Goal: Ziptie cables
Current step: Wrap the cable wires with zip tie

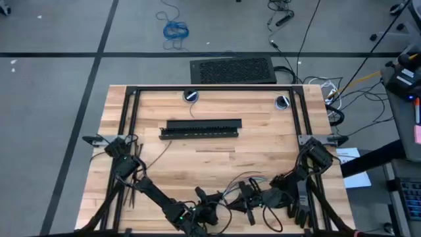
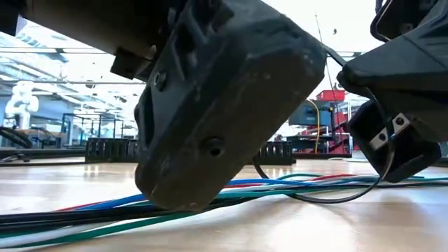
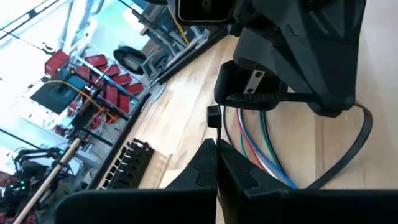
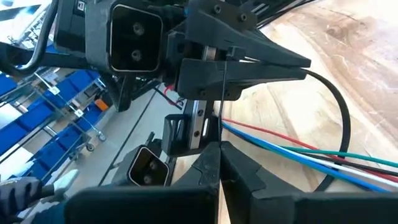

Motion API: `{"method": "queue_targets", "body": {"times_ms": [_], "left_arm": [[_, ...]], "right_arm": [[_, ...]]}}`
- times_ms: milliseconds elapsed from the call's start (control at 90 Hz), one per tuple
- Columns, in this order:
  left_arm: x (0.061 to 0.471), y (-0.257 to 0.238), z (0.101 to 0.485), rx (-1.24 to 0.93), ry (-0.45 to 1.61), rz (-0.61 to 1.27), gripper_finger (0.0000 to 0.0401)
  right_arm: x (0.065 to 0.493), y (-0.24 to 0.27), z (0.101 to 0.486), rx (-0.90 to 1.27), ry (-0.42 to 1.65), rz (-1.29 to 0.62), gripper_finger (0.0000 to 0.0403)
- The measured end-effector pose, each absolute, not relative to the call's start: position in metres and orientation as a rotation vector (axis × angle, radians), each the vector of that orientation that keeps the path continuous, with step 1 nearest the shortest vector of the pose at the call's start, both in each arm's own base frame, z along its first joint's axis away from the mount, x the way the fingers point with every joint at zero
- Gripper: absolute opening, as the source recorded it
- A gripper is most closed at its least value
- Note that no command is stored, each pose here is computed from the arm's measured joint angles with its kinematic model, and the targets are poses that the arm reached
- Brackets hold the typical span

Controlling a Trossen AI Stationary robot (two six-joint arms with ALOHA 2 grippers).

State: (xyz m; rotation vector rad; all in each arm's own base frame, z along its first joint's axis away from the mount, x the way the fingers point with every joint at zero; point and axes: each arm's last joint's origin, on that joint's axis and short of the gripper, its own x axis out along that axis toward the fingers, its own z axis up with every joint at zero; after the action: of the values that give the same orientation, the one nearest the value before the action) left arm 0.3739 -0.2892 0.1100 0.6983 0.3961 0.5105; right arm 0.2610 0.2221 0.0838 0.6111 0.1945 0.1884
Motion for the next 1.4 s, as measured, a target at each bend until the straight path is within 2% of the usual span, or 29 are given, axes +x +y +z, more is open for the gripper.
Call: {"method": "queue_targets", "body": {"times_ms": [622, 944, 1122, 1400], "left_arm": [[0.375, -0.287, 0.109, 0.710, 0.408, 0.501, 0.0000], [0.378, -0.280, 0.103, 0.748, 0.472, 0.429, 0.0000], [0.382, -0.283, 0.105, 0.670, 0.449, 0.348, 0.0000], [0.380, -0.285, 0.104, 0.671, 0.449, 0.342, 0.0000]], "right_arm": [[0.265, 0.217, 0.083, 0.604, 0.198, 0.174, 0.0000], [0.272, 0.209, 0.089, 0.615, 0.141, 0.171, 0.0000], [0.279, 0.201, 0.088, 0.614, 0.143, 0.162, 0.0000], [0.280, 0.200, 0.086, 0.640, 0.179, 0.168, 0.0000]]}}
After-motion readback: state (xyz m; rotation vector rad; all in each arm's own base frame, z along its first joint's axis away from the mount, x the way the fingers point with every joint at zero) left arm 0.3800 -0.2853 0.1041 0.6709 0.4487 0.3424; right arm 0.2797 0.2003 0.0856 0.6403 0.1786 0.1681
